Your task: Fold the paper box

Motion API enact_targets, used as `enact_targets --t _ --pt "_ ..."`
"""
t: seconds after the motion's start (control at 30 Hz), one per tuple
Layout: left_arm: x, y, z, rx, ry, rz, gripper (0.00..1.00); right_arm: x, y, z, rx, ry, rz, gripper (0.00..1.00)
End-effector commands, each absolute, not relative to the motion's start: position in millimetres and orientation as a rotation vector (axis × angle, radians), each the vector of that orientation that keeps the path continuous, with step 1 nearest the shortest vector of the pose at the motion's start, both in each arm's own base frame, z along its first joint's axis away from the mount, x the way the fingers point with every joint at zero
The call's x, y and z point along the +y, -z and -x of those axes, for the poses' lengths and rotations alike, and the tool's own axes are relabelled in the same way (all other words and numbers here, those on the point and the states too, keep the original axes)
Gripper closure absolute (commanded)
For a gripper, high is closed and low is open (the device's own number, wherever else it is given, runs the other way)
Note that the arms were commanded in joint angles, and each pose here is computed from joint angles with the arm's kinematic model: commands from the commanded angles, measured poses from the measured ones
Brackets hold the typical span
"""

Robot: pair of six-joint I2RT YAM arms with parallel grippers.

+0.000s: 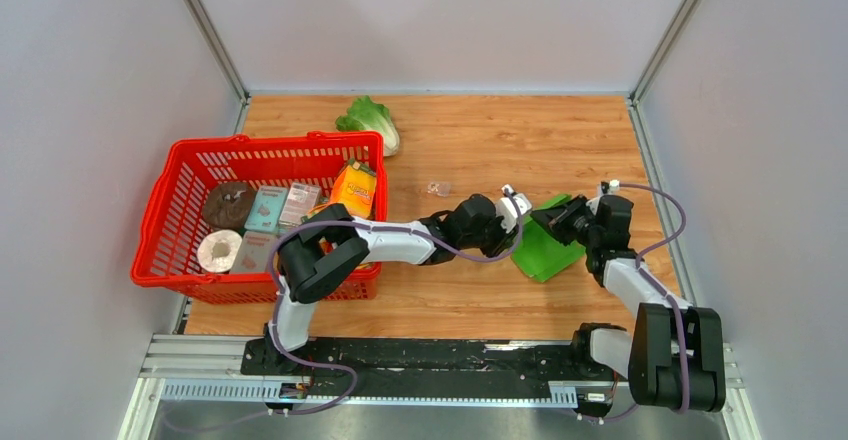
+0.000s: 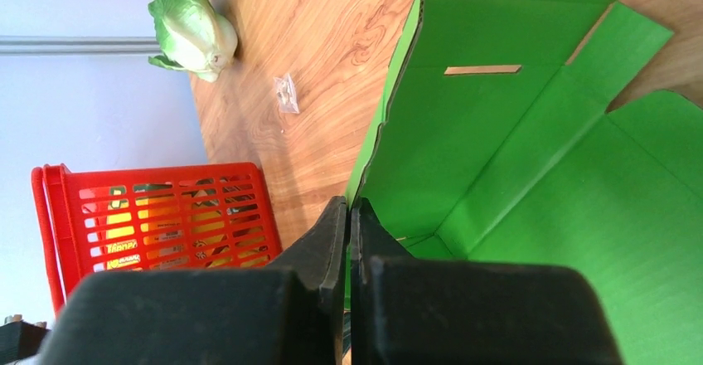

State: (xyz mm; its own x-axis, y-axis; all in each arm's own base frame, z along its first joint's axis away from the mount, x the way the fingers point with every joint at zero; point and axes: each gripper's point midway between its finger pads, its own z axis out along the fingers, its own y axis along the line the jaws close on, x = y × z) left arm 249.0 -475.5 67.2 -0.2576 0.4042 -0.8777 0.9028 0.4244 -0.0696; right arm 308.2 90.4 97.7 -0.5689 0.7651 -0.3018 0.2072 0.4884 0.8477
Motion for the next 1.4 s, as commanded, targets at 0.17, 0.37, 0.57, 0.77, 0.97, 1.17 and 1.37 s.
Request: enact_targets --t 0.17,0.37,0.57,0.77,0.97,1.17,1.37 --pt "-477.0 -80.3 -279.1 1.891 0.471 -0.864 0.69 86.7 -74.7 -286.9 2.072 -0.994 -0.967 1.00" --pt "-465.4 -76.3 -278.0 1.921 0.326 -0.769 0.67 83.5 -70.7 -277.7 2.047 -0.975 -1.066 1.00" --pt "-468.4 -80.4 -266.9 1.921 0.390 -0.751 0.59 83.2 -78.1 -276.6 2.040 -0.979 -1.088 1.00" --pt "-478.2 -85.1 -255.8 1.878 0.495 -0.804 0.53 89.9 -76.9 -276.2 2.046 -1.040 -1.111 1.00" --pt "-472.0 -85.1 -263.5 1.871 0.445 -0.764 0.51 91.8 -75.9 -276.3 2.041 -1.063 -1.128 1.00" --pt "-466.8 -87.5 -281.7 1.907 0.348 -0.673 0.57 94.3 -75.1 -273.9 2.039 -1.089 -1.151 1.00" --pt "-459.3 -91.2 -288.0 1.906 0.320 -0.588 0.54 95.3 -76.8 -270.3 2.033 -1.097 -1.164 1.00"
